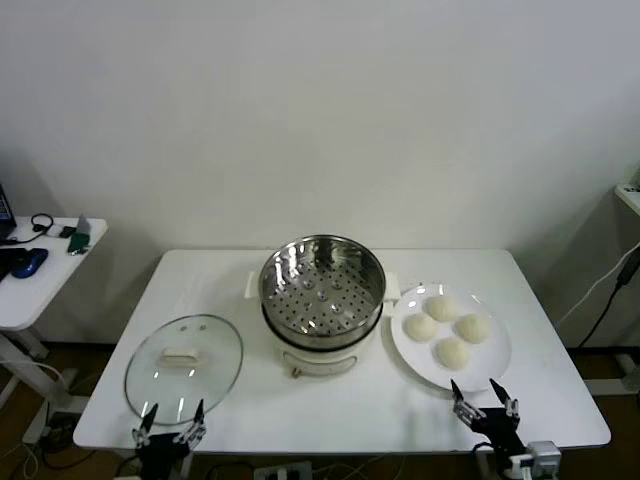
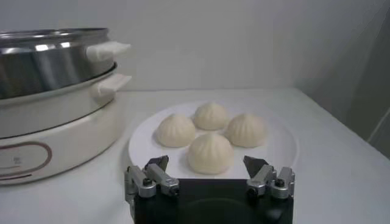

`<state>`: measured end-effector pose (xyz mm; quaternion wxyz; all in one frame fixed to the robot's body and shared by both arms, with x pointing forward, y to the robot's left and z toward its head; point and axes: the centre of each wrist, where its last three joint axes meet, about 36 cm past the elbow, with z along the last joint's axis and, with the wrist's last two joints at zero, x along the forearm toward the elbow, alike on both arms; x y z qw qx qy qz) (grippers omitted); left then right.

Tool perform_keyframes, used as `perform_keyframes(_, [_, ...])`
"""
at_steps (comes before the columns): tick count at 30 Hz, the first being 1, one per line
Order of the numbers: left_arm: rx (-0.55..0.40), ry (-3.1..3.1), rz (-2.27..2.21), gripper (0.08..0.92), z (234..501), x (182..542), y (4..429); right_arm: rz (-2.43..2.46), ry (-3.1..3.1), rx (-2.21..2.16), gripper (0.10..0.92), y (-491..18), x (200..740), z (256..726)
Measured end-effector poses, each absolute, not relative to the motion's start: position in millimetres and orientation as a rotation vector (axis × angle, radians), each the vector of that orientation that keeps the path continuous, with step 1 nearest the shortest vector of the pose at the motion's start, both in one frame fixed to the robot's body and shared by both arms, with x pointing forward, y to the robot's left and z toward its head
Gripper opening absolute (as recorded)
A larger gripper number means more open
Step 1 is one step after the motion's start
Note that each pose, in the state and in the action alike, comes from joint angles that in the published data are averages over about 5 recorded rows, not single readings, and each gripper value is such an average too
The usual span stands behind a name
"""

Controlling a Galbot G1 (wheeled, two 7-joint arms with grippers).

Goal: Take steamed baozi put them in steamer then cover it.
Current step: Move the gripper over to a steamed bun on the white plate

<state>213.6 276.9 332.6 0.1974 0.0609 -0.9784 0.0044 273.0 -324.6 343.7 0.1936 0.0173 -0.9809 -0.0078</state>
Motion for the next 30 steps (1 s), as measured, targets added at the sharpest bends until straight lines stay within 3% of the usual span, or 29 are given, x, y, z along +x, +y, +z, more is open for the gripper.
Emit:
perform_keyframes(5, [0.17,-2.747,0.014,0.823,335,216,276,0.033,-2.768,0.057,0.823,-334,305,360])
perform_keyframes(11, [0.161,-2.763,0.015,0.823,338,222,275,0.205,-2.787,0.178,0.823,-355,381,395])
perform_keyframes(30, [0.153,-2.781,0.029,0.823,340,224,276,1.203,-2.019,1.161,0.823,-394,600,510])
